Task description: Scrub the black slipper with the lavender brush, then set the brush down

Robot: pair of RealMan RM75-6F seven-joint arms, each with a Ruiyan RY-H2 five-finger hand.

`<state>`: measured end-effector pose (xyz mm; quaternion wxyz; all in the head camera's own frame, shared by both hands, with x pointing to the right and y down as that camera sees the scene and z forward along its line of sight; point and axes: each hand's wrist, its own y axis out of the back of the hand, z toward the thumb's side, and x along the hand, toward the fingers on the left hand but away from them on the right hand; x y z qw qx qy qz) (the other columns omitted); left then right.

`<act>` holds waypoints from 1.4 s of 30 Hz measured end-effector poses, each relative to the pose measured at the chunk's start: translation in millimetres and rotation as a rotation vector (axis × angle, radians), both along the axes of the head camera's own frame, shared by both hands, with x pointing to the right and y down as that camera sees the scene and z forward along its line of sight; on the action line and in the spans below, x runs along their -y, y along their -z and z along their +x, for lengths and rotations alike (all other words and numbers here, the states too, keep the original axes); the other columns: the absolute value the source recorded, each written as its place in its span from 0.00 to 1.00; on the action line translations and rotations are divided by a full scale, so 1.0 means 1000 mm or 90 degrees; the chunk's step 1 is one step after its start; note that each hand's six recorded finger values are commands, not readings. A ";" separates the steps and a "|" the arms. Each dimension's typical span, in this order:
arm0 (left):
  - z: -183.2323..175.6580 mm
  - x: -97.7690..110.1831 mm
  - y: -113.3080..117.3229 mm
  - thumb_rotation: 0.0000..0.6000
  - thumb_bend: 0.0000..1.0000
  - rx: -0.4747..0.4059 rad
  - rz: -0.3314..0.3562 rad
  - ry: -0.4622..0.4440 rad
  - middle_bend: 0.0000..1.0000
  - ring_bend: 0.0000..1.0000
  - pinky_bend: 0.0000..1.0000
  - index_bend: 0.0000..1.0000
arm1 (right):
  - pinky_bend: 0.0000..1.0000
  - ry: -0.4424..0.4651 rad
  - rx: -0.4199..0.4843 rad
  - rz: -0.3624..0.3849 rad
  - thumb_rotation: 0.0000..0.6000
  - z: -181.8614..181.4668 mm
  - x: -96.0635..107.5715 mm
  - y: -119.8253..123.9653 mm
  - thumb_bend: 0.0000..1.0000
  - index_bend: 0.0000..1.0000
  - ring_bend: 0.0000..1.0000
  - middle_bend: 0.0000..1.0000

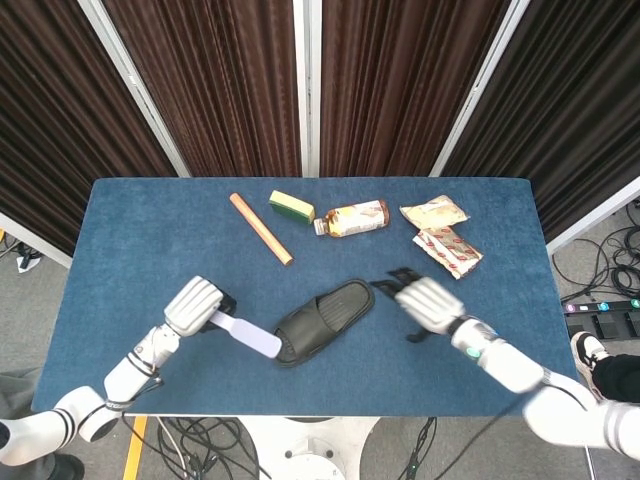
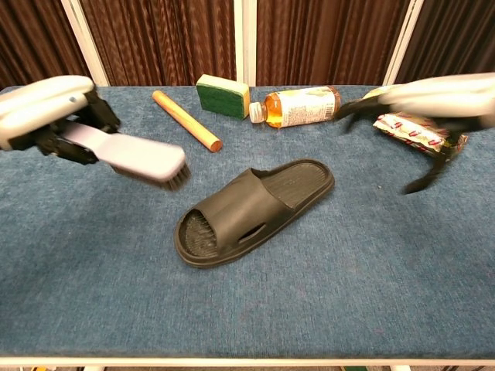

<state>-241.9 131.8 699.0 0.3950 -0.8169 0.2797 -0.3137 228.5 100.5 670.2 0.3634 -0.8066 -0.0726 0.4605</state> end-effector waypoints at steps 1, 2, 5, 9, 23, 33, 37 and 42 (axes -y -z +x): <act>0.004 -0.001 -0.001 1.00 0.78 0.001 0.003 -0.008 1.00 1.00 1.00 1.00 | 0.00 0.018 -0.004 0.000 1.00 -0.011 0.002 -0.005 0.00 0.00 0.00 0.07; 0.008 -0.001 -0.001 1.00 0.78 0.004 0.007 -0.015 1.00 1.00 1.00 1.00 | 0.00 0.038 -0.011 0.002 1.00 -0.023 0.004 -0.012 0.00 0.00 0.00 0.07; 0.017 -0.001 -0.006 1.00 0.78 0.016 0.020 -0.031 1.00 1.00 1.00 1.00 | 0.00 0.070 -0.032 0.009 1.00 -0.044 0.011 -0.028 0.00 0.00 0.00 0.07; 0.028 -0.001 -0.017 1.00 0.78 0.050 0.014 -0.039 1.00 1.00 1.00 1.00 | 0.00 0.084 -0.062 0.011 1.00 -0.057 0.016 -0.046 0.03 0.00 0.00 0.09; 0.055 -0.006 -0.053 1.00 0.78 0.121 -0.122 0.038 1.00 1.00 1.00 1.00 | 0.02 0.096 -0.137 0.000 1.00 -0.068 0.011 -0.082 0.08 0.04 0.00 0.16; 0.079 -0.008 -0.070 1.00 0.78 0.189 -0.101 0.033 1.00 1.00 1.00 1.00 | 0.05 0.108 -0.148 0.004 1.00 -0.073 0.008 -0.086 0.14 0.15 0.03 0.22; 0.079 0.000 -0.079 1.00 0.78 0.220 -0.089 0.057 1.00 1.00 1.00 1.00 | 0.06 0.117 -0.150 0.004 1.00 -0.074 0.005 -0.087 0.15 0.18 0.03 0.24; 0.072 0.019 -0.088 1.00 0.78 0.266 -0.072 0.103 1.00 1.00 1.00 1.00 | 0.06 0.122 -0.148 0.005 1.00 -0.076 0.003 -0.087 0.15 0.20 0.05 0.25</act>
